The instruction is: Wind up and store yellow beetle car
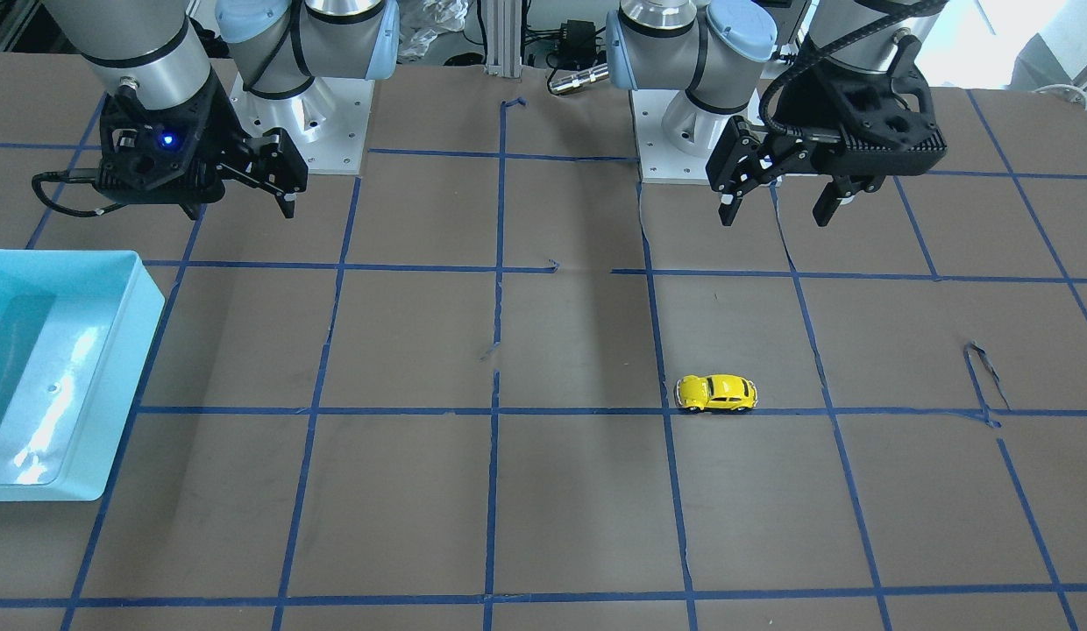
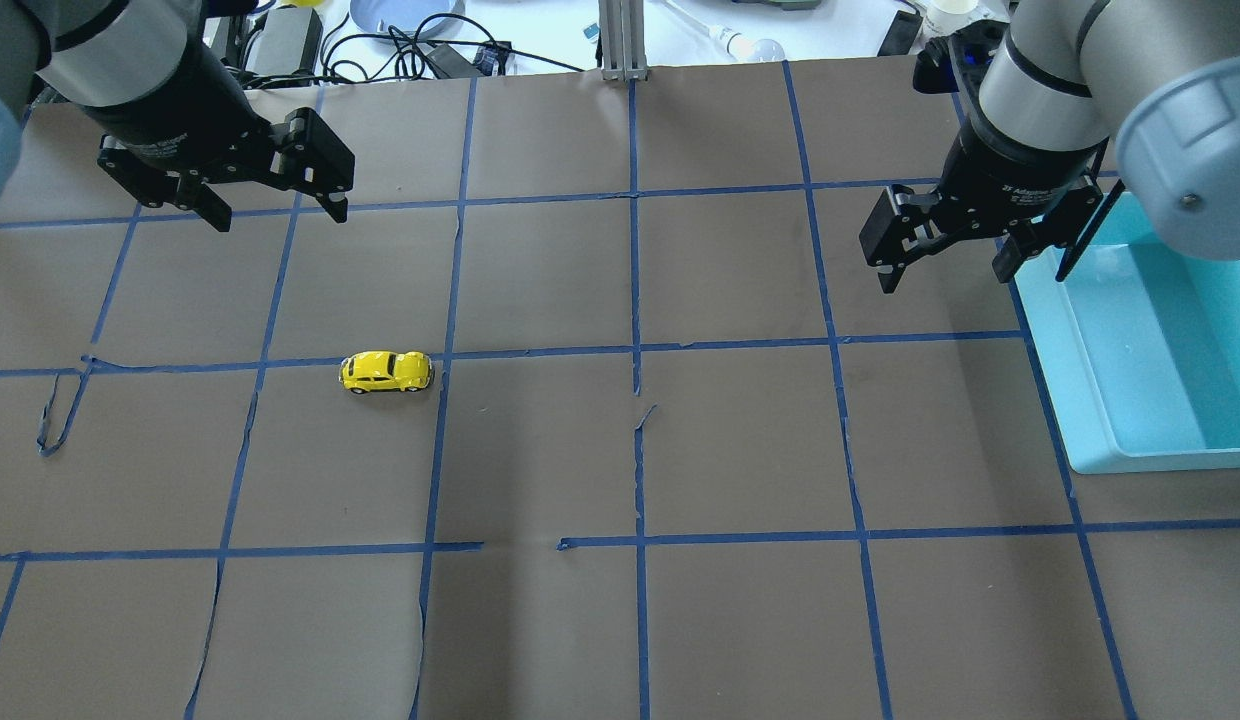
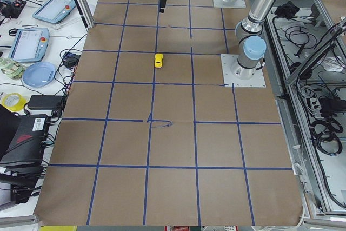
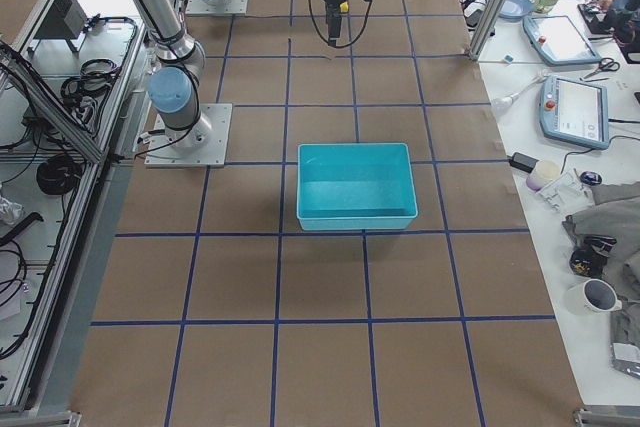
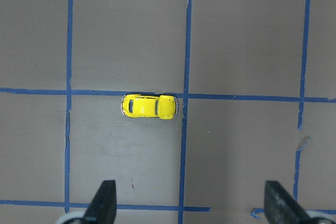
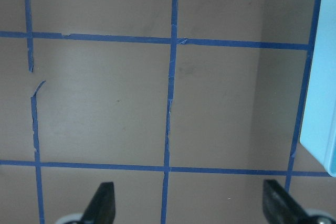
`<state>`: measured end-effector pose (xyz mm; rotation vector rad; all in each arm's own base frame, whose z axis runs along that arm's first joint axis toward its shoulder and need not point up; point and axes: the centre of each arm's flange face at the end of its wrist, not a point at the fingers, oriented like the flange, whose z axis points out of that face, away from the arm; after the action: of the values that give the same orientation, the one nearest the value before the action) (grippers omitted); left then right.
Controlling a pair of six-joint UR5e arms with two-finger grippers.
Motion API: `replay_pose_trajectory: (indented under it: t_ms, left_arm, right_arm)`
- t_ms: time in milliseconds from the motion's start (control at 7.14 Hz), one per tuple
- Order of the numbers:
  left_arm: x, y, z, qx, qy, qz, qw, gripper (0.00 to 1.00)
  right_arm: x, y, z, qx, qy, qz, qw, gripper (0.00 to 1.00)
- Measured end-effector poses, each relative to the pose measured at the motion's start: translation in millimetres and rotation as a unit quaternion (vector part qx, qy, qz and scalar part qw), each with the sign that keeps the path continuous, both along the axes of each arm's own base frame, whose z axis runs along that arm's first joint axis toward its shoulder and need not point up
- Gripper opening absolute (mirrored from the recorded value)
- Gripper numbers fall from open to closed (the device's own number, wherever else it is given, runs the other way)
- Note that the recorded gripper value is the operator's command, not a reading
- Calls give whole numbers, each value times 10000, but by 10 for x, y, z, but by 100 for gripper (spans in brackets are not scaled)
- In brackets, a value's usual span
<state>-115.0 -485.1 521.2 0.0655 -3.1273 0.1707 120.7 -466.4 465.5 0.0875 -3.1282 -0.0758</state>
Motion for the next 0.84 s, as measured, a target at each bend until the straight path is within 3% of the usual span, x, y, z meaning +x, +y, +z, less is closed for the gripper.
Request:
replay_pose_trajectory:
  t_ms: [840]
  left_arm:
    - [-17,-12,-20,-12,69,-11,10000,100]
  right_arm:
    - [2,-15,10,-47,-8,-10,10000,100]
